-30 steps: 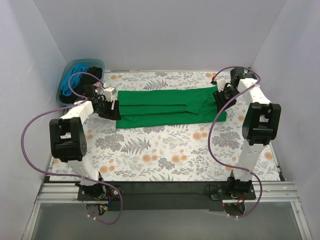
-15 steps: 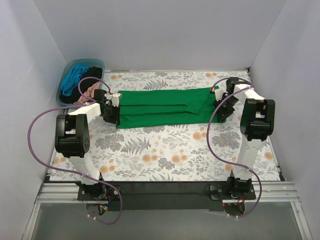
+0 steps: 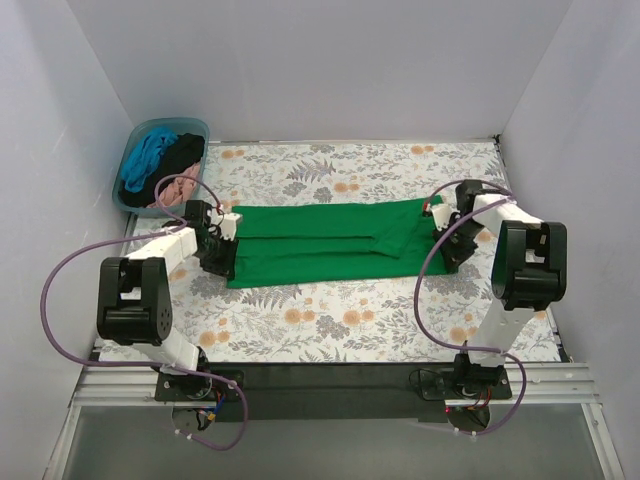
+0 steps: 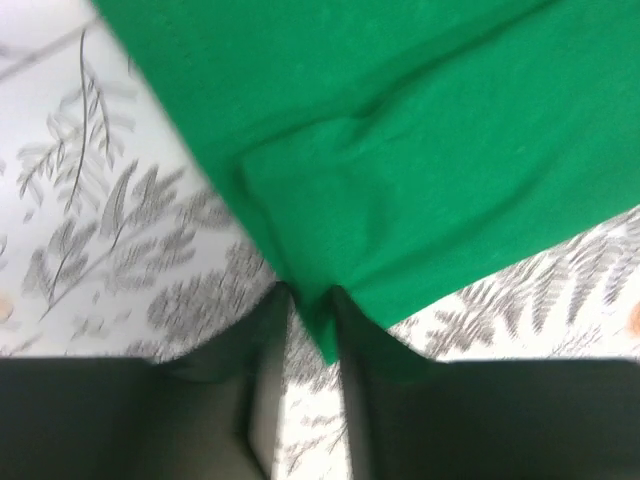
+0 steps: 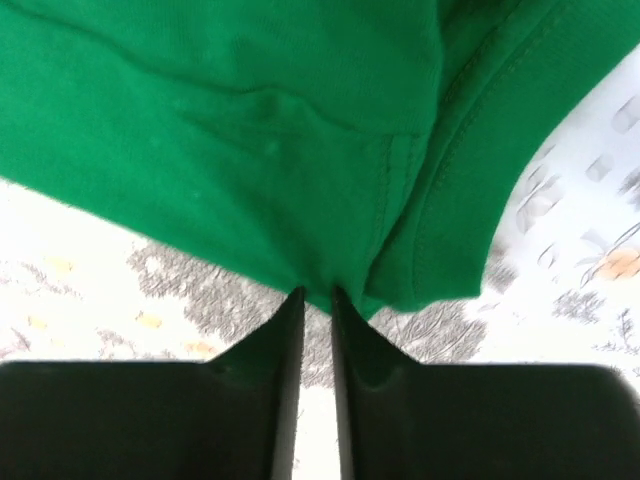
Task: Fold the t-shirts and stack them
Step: Fold the tshirt
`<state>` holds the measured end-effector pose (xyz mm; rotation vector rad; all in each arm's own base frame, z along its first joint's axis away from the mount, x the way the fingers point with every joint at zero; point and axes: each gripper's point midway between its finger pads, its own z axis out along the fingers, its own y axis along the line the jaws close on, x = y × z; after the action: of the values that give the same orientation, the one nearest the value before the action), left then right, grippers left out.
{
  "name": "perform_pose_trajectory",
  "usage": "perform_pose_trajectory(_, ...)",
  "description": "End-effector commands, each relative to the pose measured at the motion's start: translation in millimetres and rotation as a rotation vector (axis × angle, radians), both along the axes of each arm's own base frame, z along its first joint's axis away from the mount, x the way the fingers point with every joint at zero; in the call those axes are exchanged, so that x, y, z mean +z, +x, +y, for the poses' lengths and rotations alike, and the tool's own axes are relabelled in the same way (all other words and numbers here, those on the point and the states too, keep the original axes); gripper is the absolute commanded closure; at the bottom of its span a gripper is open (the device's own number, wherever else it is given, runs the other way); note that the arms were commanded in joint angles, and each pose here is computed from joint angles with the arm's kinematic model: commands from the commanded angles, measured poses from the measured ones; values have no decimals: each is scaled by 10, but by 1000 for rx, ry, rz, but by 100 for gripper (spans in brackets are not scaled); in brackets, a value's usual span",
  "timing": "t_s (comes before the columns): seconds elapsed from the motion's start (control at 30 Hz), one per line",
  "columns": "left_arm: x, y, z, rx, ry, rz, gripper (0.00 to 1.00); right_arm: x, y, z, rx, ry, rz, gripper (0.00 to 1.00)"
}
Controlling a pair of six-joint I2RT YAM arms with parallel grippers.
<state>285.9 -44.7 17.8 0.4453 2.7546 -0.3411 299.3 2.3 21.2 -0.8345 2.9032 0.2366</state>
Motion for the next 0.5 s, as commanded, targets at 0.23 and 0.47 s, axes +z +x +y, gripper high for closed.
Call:
perform_pose_trajectory(0.23, 936, 300, -319, -66, -168, -205, 53, 1139, 321, 769, 5, 349, -179, 63)
perform_pose_trajectory(0.47, 994, 386, -469, -71, -237, -197, 53, 756, 96, 1375, 19, 474, 21, 66)
